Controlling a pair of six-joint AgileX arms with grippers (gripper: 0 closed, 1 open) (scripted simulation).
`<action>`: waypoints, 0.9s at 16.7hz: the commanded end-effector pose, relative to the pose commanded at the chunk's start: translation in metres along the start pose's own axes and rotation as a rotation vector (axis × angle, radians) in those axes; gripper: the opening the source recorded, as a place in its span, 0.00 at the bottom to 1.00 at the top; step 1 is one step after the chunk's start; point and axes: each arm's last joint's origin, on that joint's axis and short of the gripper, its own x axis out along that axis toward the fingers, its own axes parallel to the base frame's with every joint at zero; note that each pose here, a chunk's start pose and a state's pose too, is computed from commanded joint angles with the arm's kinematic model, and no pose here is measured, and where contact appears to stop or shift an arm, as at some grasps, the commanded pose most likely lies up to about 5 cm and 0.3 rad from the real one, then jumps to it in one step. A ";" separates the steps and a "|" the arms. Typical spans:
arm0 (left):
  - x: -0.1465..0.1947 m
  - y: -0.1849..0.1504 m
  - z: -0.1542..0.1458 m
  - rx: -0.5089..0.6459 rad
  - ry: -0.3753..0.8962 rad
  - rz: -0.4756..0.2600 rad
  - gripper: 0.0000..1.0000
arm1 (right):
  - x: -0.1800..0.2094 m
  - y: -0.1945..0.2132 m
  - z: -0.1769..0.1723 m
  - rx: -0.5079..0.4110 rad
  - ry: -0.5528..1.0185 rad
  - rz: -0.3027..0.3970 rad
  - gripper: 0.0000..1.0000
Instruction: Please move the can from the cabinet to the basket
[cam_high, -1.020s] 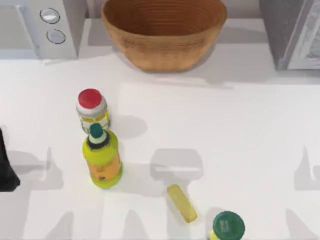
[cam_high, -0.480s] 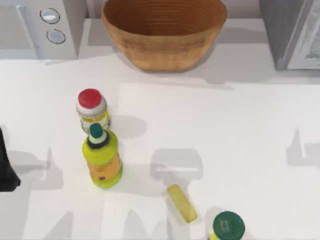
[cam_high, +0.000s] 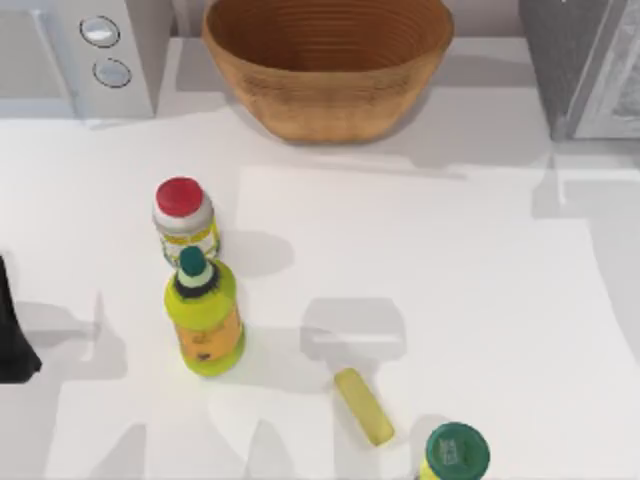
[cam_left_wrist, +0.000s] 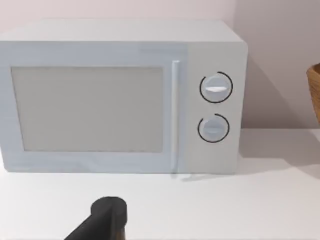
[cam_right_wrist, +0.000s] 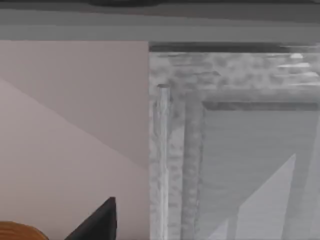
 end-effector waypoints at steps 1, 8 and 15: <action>0.000 0.000 0.000 0.000 0.000 0.000 1.00 | 0.010 0.003 0.017 0.000 -0.002 0.000 1.00; 0.000 0.000 0.000 0.000 0.000 0.000 1.00 | 0.070 0.023 0.090 0.005 -0.023 0.000 1.00; 0.000 0.000 0.000 0.000 0.000 0.000 1.00 | 0.081 0.027 0.098 0.006 -0.025 0.000 1.00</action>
